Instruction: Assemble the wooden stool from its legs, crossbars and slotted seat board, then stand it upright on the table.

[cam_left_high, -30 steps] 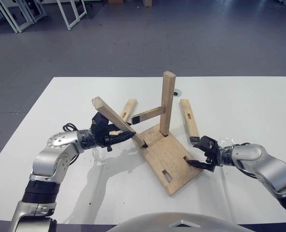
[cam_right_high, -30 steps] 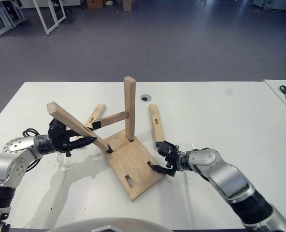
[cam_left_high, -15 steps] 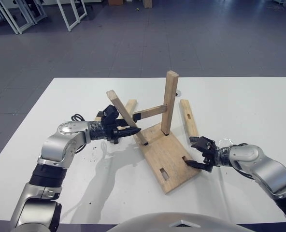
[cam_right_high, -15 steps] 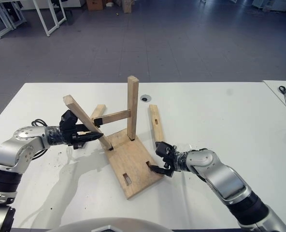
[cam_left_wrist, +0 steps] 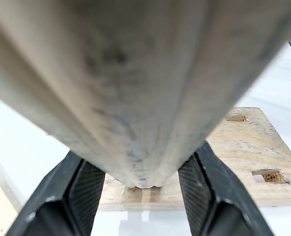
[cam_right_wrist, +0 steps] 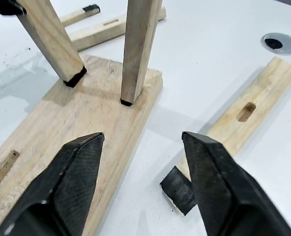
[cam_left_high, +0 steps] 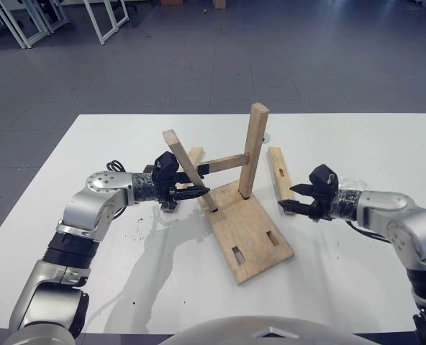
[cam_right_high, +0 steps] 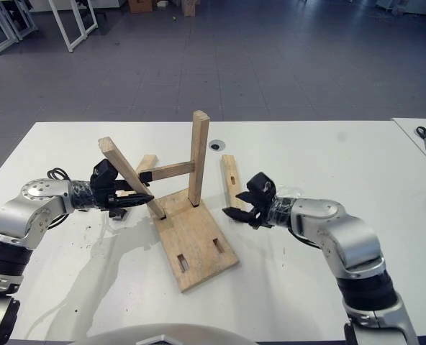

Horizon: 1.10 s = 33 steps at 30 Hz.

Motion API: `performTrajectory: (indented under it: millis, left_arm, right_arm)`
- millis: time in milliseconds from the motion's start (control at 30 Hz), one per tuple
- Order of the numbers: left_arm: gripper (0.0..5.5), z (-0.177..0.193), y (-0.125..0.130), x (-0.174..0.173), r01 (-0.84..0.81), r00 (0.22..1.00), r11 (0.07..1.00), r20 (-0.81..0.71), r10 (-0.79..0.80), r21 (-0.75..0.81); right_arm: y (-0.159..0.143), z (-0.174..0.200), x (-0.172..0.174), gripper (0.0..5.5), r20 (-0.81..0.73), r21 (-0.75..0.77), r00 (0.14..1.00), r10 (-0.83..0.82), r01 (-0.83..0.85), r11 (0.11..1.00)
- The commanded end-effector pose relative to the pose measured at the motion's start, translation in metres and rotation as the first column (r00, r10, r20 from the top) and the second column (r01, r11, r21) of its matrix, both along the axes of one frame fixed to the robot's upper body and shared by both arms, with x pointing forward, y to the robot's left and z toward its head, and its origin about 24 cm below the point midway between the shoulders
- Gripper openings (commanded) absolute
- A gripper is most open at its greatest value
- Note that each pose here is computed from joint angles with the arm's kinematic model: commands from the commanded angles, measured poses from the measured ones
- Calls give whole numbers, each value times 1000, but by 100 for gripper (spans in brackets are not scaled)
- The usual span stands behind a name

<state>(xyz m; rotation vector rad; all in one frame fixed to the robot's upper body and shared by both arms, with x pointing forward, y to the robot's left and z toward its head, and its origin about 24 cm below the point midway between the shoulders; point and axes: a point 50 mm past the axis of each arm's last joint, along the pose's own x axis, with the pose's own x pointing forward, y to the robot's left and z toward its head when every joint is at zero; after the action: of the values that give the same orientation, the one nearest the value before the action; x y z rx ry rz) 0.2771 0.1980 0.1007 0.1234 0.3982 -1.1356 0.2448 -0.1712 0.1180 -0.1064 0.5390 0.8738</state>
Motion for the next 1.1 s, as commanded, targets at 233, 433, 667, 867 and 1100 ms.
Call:
performTrajectory:
  millis: [233, 433, 667, 867, 1100]
  left_arm:
    - [205, -35, 21, -12, -82, 989, 976, -103, 105, 202]
    - [205, -35, 15, -10, -60, 992, 979, -101, 81, 197]
    - [205, -36, 10, -11, -48, 992, 980, -102, 68, 191]
    - [205, -49, 6, -4, -36, 991, 946, -110, 75, 321]
    - [205, -94, 21, -19, 104, 971, 830, -237, 34, 548]
  right_arm:
    - [102, 56, 41, 144, 84, 446, 972, -218, 159, 881]
    - [149, 73, 58, 144, 279, 538, 875, -397, 200, 819]
    - [167, -71, 16, 144, -80, 9, 988, -132, 134, 991]
    - [178, -32, 26, 144, -32, 274, 985, -171, 173, 946]
    - [121, 33, 41, 144, 62, 495, 945, -322, 251, 832]
